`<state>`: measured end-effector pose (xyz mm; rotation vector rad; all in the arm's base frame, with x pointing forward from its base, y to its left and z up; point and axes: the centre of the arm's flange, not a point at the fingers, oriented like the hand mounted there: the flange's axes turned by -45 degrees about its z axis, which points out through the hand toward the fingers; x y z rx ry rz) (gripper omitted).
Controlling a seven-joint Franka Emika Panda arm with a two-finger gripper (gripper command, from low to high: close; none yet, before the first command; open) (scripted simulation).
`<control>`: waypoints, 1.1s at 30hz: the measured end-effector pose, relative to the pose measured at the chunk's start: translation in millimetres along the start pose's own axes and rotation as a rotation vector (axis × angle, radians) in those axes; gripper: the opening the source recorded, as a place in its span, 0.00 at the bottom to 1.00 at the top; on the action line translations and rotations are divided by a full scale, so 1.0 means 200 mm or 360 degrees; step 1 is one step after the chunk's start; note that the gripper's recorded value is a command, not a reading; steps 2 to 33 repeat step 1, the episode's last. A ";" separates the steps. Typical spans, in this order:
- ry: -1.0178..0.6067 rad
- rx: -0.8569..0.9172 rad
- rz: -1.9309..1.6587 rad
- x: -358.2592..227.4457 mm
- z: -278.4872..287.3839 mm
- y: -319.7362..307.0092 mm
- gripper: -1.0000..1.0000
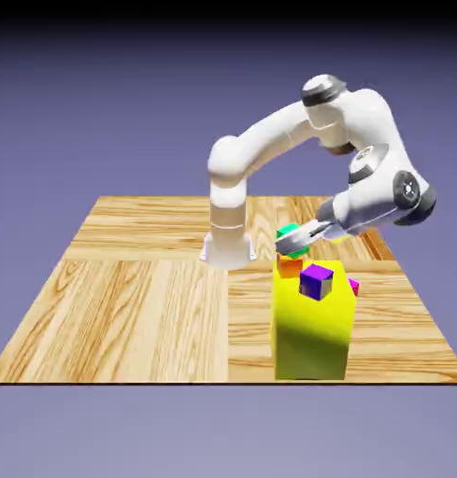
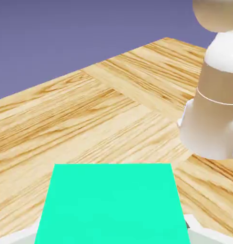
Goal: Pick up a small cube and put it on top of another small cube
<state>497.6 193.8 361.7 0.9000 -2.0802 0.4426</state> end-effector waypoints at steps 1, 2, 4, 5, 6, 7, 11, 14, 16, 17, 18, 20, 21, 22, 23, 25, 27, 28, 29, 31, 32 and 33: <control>0.0000 0.0000 0.0000 0.00 0.00 0.00 1.00; 0.0000 0.0000 0.0000 0.00 0.00 0.00 1.00; 0.0000 0.0000 0.0000 0.00 0.00 0.00 1.00; 0.0000 0.0000 0.0000 0.00 0.00 0.00 1.00; 0.0000 0.0000 0.0000 0.00 0.00 0.00 1.00; 0.0000 0.0000 0.0000 0.00 0.00 0.00 1.00; 0.0000 0.0000 0.0000 0.00 0.00 0.00 1.00; 0.0000 0.0000 0.0000 0.00 0.00 0.00 1.00; 0.0000 0.0000 0.0000 0.00 0.00 0.00 1.00; 0.0000 0.0000 0.0000 0.00 0.00 0.00 1.00; 0.0000 0.0000 0.0000 0.00 0.00 0.00 1.00; 0.0000 0.0000 0.0000 0.00 0.00 0.00 1.00; 0.0000 0.0000 0.0000 0.00 0.00 0.00 1.00; 0.0000 0.0000 0.0000 0.00 0.00 0.00 1.00; 0.0000 0.0000 0.0000 0.00 0.00 0.00 1.00; 0.0000 0.0000 0.0000 0.00 0.00 0.00 1.00; 0.0000 0.0000 0.0000 0.00 0.00 0.00 1.00; 0.0000 0.0000 0.0000 0.00 0.00 0.00 1.00; 0.0000 0.0000 0.0000 0.00 0.00 0.00 1.00; 0.0000 0.0000 0.0000 0.00 0.00 0.00 1.00; 0.0000 0.0000 0.0000 0.00 0.00 0.00 1.00; 0.0000 0.0000 0.0000 0.00 0.00 0.00 1.00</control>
